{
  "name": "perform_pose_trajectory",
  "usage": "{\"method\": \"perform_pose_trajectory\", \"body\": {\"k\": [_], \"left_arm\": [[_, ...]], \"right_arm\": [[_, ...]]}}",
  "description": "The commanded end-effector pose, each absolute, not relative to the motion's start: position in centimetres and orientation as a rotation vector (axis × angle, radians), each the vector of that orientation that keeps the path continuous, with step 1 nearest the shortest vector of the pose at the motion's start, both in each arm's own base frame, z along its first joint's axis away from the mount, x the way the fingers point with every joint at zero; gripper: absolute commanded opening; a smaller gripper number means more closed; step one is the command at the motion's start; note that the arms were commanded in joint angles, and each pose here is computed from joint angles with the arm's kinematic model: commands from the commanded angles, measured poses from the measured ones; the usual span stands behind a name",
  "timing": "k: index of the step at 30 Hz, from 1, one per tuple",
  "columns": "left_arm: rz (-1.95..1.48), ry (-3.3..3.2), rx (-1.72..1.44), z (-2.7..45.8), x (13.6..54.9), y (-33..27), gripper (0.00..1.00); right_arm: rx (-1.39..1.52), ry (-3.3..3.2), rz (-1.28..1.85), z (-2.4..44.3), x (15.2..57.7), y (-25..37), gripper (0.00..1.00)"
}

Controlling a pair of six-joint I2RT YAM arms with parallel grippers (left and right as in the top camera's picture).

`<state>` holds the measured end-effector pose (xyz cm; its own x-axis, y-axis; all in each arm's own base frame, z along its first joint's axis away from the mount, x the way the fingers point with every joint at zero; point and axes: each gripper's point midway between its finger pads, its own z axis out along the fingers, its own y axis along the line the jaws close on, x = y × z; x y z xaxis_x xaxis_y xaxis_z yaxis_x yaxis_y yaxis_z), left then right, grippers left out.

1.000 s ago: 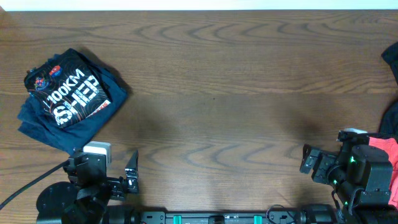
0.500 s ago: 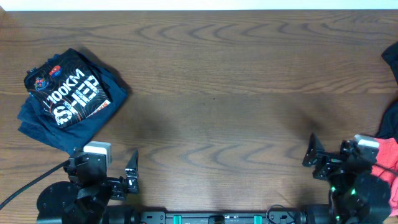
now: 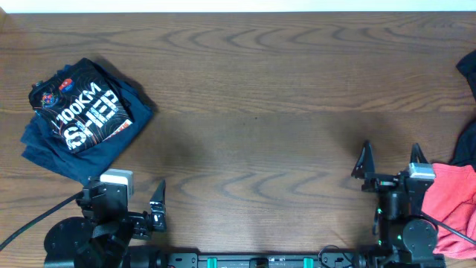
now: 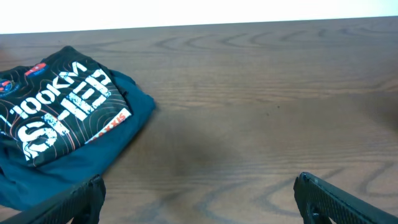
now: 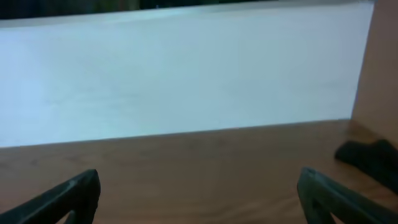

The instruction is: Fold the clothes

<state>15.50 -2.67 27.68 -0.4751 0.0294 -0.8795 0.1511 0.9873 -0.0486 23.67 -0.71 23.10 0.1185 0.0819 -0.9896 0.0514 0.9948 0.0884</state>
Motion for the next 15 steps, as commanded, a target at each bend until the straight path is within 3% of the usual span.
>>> {"method": "perform_pose_trajectory", "body": {"k": [1, 6, 15], "left_arm": [[-0.131, 2.063, 0.141, 27.6, 15.5, -2.6, 0.98], [-0.131, 2.063, 0.141, 27.6, 15.5, -2.6, 0.98], [-0.131, 2.063, 0.141, 27.6, 15.5, -2.6, 0.98]], "right_arm": [[0.072, 1.47, -0.026, 20.5, 24.4, -0.7, 0.99], [0.056, 1.639, -0.032, 15.8, 24.6, -0.5, 0.99], [0.04, 1.635, -0.015, 15.9, 24.6, -0.1, 0.99]]}}
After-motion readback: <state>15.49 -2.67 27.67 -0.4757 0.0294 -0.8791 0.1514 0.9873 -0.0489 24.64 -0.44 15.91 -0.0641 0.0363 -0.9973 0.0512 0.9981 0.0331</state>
